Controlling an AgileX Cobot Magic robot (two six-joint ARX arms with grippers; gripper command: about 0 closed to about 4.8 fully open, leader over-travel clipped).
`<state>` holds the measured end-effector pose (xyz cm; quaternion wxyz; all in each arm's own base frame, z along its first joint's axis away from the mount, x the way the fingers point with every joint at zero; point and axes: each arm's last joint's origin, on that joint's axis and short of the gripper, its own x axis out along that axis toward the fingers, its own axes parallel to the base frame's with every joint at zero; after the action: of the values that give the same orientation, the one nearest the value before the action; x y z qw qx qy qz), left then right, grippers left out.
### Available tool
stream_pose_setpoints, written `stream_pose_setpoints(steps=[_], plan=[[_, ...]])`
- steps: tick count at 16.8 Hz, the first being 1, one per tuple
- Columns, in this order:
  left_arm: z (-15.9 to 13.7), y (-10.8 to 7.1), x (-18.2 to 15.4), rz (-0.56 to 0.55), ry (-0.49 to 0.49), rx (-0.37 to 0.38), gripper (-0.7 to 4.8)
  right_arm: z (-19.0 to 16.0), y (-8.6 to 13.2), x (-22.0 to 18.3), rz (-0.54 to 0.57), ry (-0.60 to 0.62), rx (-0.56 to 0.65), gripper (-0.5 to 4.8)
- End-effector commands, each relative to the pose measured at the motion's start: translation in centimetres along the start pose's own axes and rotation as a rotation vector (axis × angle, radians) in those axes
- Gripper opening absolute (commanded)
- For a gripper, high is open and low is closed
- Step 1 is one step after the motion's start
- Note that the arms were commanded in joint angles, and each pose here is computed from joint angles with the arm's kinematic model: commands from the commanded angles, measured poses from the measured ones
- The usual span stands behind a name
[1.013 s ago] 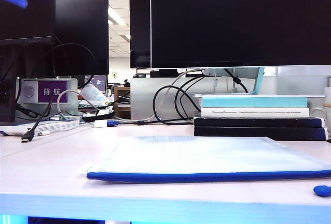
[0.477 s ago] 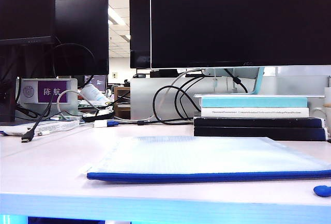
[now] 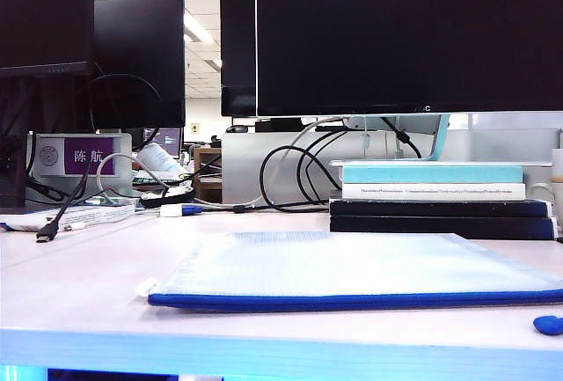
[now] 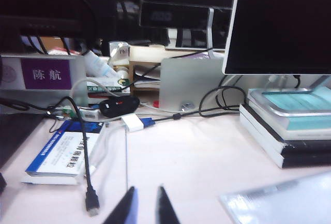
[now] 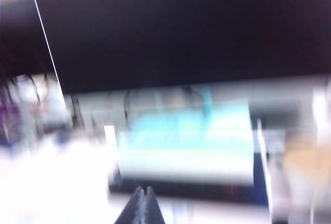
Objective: Pick up the transparent plastic file bag with a blue zipper and close its zipper.
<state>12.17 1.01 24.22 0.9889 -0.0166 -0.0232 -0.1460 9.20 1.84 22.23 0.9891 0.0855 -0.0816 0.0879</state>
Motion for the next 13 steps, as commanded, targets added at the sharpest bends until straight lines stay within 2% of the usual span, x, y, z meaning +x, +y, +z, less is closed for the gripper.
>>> stream_pose_setpoints(steps=[1, 3, 5, 7, 10, 13], plan=[[-1.8, 0.0, -0.3, 0.004, 0.03, 0.003, 0.48, -3.3, -0.5, 0.2, 0.008, -0.016, 0.005, -0.01], [-3.3, -0.2, -0.7, 0.02, 0.036, -0.005, 0.46, -3.7, -0.7, 0.0, -0.015, 0.002, -0.004, -0.01], [-4.0, -0.3, -1.2, 0.033, 0.022, -0.001, 0.19, -3.8, -1.1, -0.3, -0.054, 0.013, -0.059, -0.01], [-4.4, -0.3, -1.5, 0.064, 0.01, 0.001, 0.19, -4.1, -1.7, -0.6, -0.098, 0.038, -0.062, -0.01], [-5.5, -0.1, -1.5, 0.096, 0.041, -0.034, 0.05, -5.2, -2.3, -0.7, -0.136, 0.142, -0.057, -0.01], [-7.5, 0.0, -1.6, 0.139, 0.116, -0.071, -0.06, -6.0, -2.4, -0.8, -0.146, 0.225, -0.052, -0.01]])
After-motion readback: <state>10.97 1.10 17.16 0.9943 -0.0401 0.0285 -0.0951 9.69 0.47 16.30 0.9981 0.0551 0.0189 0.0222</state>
